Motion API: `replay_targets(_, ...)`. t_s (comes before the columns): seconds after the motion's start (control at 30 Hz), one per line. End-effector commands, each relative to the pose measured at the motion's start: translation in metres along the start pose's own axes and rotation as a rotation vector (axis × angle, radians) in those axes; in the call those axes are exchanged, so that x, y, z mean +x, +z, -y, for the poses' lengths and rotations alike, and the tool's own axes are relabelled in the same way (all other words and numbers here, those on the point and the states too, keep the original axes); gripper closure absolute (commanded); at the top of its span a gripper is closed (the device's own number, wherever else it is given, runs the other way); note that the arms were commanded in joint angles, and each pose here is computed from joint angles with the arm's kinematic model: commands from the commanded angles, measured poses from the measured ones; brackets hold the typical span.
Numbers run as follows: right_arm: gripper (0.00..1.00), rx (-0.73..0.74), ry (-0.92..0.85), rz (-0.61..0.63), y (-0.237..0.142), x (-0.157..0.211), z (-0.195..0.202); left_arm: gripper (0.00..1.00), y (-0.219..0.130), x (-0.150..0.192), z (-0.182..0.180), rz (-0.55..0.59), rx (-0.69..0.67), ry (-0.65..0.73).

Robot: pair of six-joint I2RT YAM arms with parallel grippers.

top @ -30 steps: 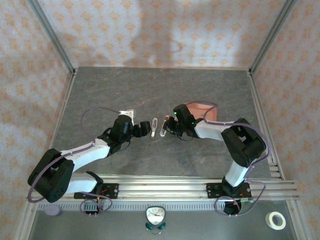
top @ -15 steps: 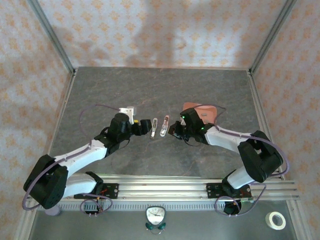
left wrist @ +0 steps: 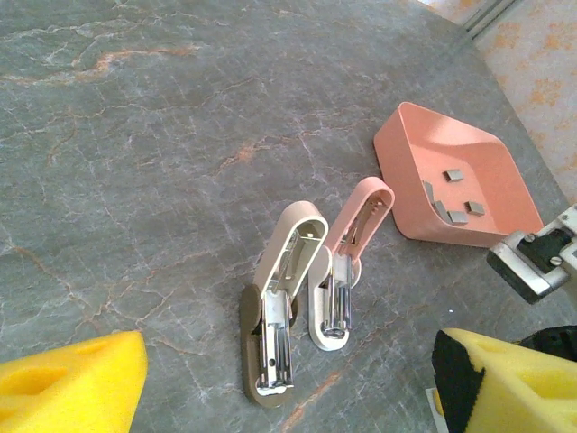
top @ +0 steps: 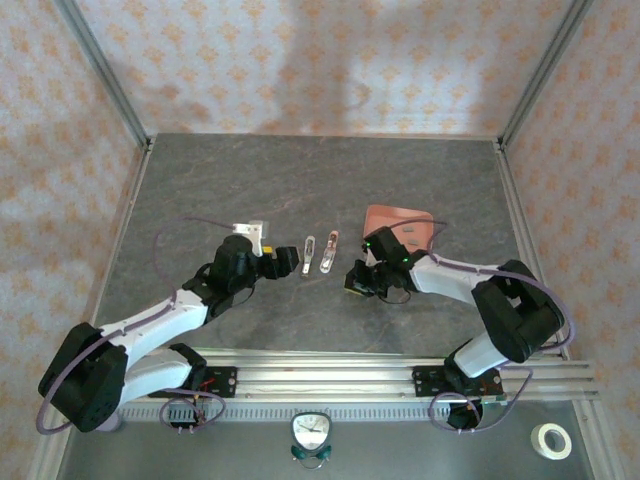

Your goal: Load the staples into the stapler

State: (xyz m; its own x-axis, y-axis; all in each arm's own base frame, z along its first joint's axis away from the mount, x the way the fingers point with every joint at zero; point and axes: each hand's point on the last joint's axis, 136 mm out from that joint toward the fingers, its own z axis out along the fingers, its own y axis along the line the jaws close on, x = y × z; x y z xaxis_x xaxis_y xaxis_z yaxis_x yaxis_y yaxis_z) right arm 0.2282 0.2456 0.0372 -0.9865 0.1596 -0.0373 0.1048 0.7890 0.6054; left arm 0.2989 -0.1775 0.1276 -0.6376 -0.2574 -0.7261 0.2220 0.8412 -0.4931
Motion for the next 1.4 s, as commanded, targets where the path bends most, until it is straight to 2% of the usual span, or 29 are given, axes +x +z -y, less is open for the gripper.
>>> replay_targets(0.0, 0.88, 0.066, 0.004, -0.045, 0.002, 0.01, 0.019, 0.16, -0.004, -0.001, -0.003, 0.019, 0.001, 0.024)
replay_targets(0.33, 0.87, 0.16, 0.013, -0.066, 0.0, 0.013, 0.039, 0.16, -0.007, 0.003, -0.006, 0.027, 0.001, 0.029)
replay_targets(0.6, 0.81, 0.224, 0.015, -0.063, -0.007, 0.012, 0.046, 0.15, -0.01, 0.005, -0.008, 0.028, -0.006, 0.046)
replay_targets(0.9, 0.72, 0.286, 0.012, -0.005, -0.042, 0.001, 0.031, 0.15, -0.01, 0.003, -0.009, 0.013, -0.024, 0.086)
replay_targets(1.1, 0.7, 0.406, 0.033, 0.044, -0.061, -0.001, 0.017, 0.15, -0.01, 0.006, -0.01, -0.002, -0.029, 0.132)
replay_targets(1.23, 0.7, 0.517, 0.025, 0.046, -0.059, 0.001, 0.011, 0.14, -0.011, 0.008, -0.012, -0.002, -0.032, 0.173)
replay_targets(1.37, 0.69, 0.557, 0.032, 0.034, -0.047, 0.003, 0.008, 0.13, -0.011, 0.012, -0.015, -0.003, -0.038, 0.179)
